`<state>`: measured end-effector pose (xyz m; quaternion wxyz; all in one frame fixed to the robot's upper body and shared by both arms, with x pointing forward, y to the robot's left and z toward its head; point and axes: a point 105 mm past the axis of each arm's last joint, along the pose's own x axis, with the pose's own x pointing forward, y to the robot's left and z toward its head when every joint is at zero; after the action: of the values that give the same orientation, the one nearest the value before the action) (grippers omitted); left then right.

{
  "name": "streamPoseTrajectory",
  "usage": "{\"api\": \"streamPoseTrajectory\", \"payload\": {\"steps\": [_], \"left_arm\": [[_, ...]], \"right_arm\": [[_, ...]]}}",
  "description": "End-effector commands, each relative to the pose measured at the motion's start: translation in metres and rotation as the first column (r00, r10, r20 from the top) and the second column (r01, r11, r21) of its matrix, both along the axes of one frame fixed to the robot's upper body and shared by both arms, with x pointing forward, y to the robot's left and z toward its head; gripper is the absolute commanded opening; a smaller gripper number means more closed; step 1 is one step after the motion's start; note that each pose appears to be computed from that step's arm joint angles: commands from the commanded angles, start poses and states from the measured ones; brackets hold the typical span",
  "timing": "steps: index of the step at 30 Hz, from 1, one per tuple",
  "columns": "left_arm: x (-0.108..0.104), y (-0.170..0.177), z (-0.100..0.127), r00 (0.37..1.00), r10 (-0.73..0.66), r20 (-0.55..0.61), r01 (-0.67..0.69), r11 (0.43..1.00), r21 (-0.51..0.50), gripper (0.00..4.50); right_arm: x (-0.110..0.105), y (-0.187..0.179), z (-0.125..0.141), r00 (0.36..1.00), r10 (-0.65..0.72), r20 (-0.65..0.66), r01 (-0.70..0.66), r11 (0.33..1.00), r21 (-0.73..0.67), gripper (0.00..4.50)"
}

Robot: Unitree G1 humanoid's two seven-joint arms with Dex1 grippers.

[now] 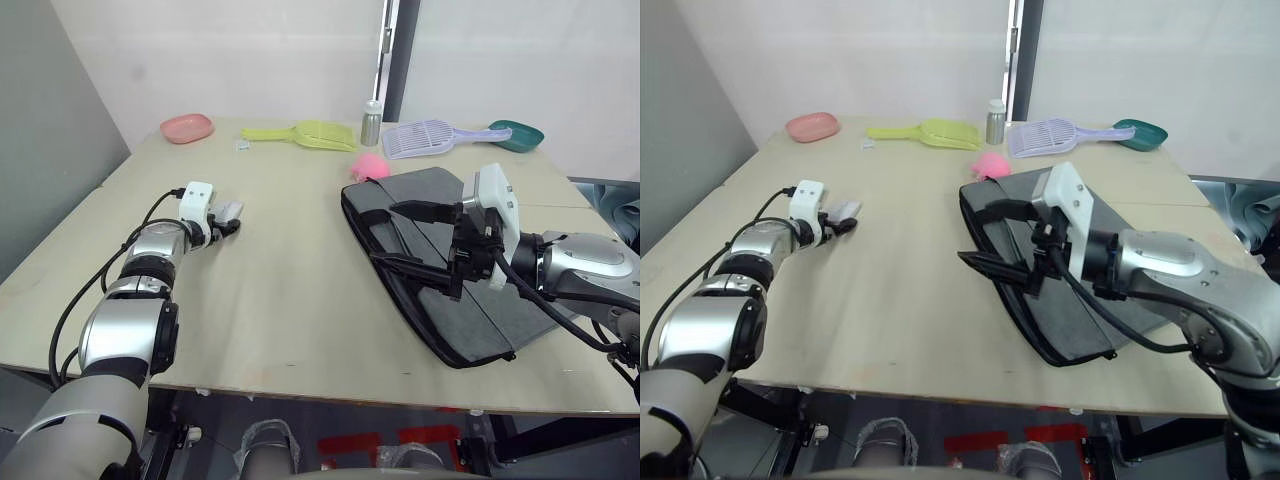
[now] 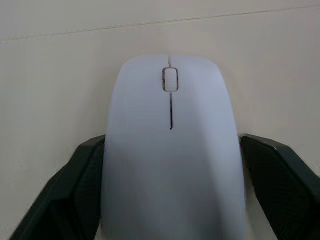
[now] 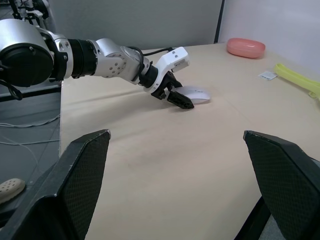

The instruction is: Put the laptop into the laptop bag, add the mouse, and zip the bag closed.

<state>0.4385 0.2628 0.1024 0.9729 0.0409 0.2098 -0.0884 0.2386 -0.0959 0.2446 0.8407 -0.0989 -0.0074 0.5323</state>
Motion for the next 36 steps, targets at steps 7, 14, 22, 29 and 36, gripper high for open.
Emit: {"api": "streamPoseTrajectory", "payload": {"steps": [7,14,22,29,36], "left_arm": [[0.007,0.015,0.043,0.992,0.039,0.116,-0.032,0.998,-0.06,2.87],[-0.023,-0.006,0.1,0.842,-0.455,0.288,0.449,0.889,0.091,2.87],[-0.122,-0.028,0.101,0.485,-0.869,0.101,0.871,0.49,0.038,2.87],[-0.139,-0.051,0.099,0.339,-0.938,0.069,0.939,0.342,0.037,2.87],[-0.142,-0.073,0.074,0.215,-0.976,0.02,0.973,0.216,0.078,2.87]], "right_arm": [[-0.008,0.0,0.014,0.997,0.008,0.074,-0.008,1.0,0.004,4.5],[-0.007,-0.011,0.019,0.998,-0.045,0.051,0.043,0.998,0.038,4.5],[0.0,-0.043,0.016,0.961,-0.248,-0.122,0.259,0.961,0.091,4.5],[-0.005,-0.066,-0.014,0.84,-0.411,-0.354,0.441,0.898,0.005,4.5],[-0.033,-0.073,-0.035,0.791,-0.453,-0.412,0.468,0.881,-0.071,4.5]]}}
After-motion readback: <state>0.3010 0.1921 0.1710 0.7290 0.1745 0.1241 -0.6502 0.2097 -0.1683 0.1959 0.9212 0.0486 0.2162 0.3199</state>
